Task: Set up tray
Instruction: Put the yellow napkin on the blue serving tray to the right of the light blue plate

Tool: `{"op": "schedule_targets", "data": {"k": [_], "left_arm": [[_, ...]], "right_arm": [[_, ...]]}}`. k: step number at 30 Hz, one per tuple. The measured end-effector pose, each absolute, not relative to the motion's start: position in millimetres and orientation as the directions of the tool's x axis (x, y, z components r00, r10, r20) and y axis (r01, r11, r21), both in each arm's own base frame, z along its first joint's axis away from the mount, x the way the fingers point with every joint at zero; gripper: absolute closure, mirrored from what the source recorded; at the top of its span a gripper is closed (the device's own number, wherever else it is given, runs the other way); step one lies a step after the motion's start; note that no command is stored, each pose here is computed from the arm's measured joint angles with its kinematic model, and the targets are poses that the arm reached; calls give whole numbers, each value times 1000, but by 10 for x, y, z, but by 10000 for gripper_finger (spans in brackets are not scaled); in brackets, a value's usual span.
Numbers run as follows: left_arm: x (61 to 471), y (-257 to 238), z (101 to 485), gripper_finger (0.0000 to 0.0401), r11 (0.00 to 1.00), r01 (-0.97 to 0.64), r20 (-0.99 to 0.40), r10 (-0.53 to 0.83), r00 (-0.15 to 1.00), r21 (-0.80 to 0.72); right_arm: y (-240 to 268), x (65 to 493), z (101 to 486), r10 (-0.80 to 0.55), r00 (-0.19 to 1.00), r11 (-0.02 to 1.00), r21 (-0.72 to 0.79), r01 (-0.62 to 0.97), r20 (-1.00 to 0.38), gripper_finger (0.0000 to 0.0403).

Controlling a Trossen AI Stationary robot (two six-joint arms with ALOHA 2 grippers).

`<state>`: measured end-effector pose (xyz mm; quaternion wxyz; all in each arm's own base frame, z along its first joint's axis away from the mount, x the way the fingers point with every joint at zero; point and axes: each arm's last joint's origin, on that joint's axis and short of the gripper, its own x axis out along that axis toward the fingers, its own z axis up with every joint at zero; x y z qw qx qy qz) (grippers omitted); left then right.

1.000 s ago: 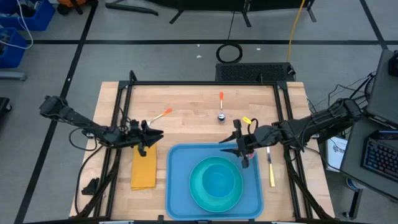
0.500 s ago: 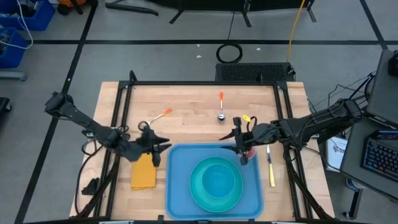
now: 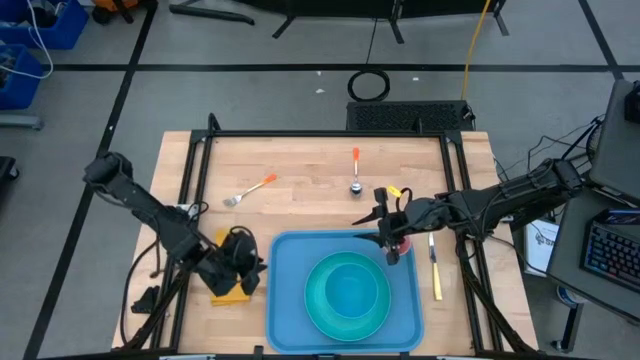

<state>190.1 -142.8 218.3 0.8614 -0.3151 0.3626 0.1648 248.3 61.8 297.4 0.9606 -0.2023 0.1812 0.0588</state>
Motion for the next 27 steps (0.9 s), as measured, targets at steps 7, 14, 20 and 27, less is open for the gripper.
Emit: {"op": "schedule_targets", "data": {"k": [7, 14, 20, 27], "left_arm": [[1875, -1562, 2058, 328, 658, -584, -793, -34, 608, -475], [1817, -1631, 2029, 395, 623, -610, -840, -148, 523, -490], [1798, -1670, 2000, 397, 512, -700, -865, -235, 444, -498], [1797, -1671, 2036, 398, 565, -638, -811, -100, 576, -523]], "right_arm": [[608, 2503, 3018, 40, 944, 891, -417, -182, -327, 277], [525, 2531, 3042, 11, 953, 898, -417, -142, -302, 277], [482, 2540, 3045, -4, 954, 906, -405, -123, -299, 277], [530, 2535, 3043, 162, 938, 909, -323, -262, -306, 277]]}}
